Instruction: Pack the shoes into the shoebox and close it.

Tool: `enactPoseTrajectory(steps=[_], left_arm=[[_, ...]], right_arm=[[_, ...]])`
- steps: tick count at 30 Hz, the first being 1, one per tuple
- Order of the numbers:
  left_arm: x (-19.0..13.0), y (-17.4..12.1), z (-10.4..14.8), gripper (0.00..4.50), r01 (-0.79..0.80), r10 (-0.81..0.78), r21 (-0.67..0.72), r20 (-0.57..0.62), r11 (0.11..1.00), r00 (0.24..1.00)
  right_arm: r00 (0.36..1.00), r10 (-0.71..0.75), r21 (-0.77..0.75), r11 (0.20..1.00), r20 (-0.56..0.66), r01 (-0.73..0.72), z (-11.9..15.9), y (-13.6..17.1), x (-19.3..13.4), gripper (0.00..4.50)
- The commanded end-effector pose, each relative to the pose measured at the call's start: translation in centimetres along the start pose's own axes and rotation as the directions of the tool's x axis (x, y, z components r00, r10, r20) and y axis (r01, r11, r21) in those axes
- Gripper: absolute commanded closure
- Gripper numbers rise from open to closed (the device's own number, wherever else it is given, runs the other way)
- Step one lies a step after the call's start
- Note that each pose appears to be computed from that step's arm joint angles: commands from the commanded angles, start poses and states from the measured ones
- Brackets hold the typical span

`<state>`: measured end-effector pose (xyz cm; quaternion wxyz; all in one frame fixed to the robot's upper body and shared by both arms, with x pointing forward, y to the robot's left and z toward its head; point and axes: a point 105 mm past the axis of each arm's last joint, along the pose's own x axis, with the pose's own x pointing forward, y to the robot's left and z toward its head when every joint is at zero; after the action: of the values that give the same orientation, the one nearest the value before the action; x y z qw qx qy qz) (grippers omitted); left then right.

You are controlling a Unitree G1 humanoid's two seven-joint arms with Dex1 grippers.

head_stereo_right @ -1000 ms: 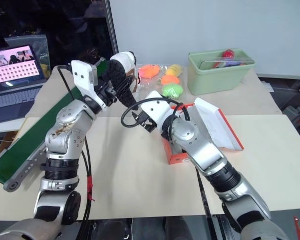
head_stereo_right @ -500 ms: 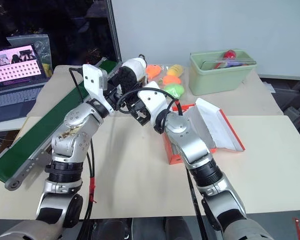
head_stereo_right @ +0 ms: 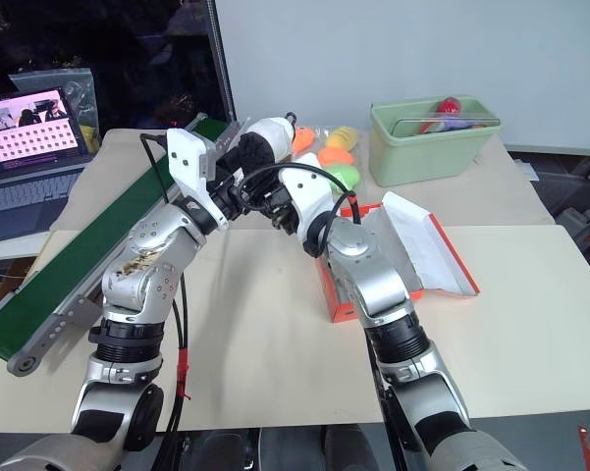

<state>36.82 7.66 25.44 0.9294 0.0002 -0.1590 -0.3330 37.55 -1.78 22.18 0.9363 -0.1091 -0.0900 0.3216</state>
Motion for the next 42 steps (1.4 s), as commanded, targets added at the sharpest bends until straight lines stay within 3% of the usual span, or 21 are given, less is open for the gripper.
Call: enactPoseTrajectory(steps=[1, 3, 14, 15, 17, 23, 33, 39, 42], left_arm=[[-0.1, -0.5, 1.1, 0.86, 0.018, -0.019, 0.019, 0.037, 1.000, 0.999], [-0.1, -0.5, 0.9, 0.86, 0.018, -0.019, 0.017, 0.032, 1.000, 0.999], [-0.2, -1.0, -0.1, 0.86, 0.046, -0.046, 0.008, -0.020, 0.999, 0.999], [-0.2, -1.0, 0.0, 0.33, 0.050, -0.049, 0.005, -0.014, 0.999, 0.999], [-0.2, -1.2, 0.1, 0.04, 0.062, -0.062, 0.008, -0.014, 0.998, 0.998], [-0.5, -1.6, 0.9, 0.04, 0.091, -0.091, -0.002, 0.009, 0.996, 0.996], [-2.5, -0.2, 1.4, 0.04, 0.047, -0.047, 0.006, -0.007, 0.999, 0.999], [-4.6, -2.0, -0.9, 0.04, 0.244, -0.218, 0.194, -0.148, 0.950, 0.965], [-5.6, -2.9, -1.9, 0.04, 0.343, -0.309, 0.176, -0.195, 0.923, 0.931]], right_arm=[[0.997, -0.033, -0.016, 0.999, 0.073, 0.034, 2.2, -0.8, -0.3, 3.59], [0.996, -0.039, -0.016, 0.999, 0.074, 0.041, 2.3, -0.9, -0.3, 4.03], [0.994, -0.082, 0.006, 0.997, 0.068, 0.082, 2.1, -1.5, -0.5, 4.03], [0.994, -0.085, 0.009, 0.996, 0.066, 0.085, 2.1, -1.6, -0.5, 4.05], [0.994, -0.090, 0.014, 0.996, 0.064, 0.089, 2.1, -1.7, -0.6, 4.05], [0.991, -0.130, 0.030, 0.991, 0.046, 0.128, 1.5, -2.5, -0.8, 4.05], [0.960, -0.281, 0.054, 0.958, 0.011, 0.280, 2.0, -8.5, -2.5, 4.05], [0.990, -0.104, 0.183, 0.976, -0.095, 0.120, 5.3, -11.1, -4.7, 4.05], [0.953, 0.081, 0.334, 0.942, -0.291, 0.021, 5.0, -11.0, -5.9, 4.05]])
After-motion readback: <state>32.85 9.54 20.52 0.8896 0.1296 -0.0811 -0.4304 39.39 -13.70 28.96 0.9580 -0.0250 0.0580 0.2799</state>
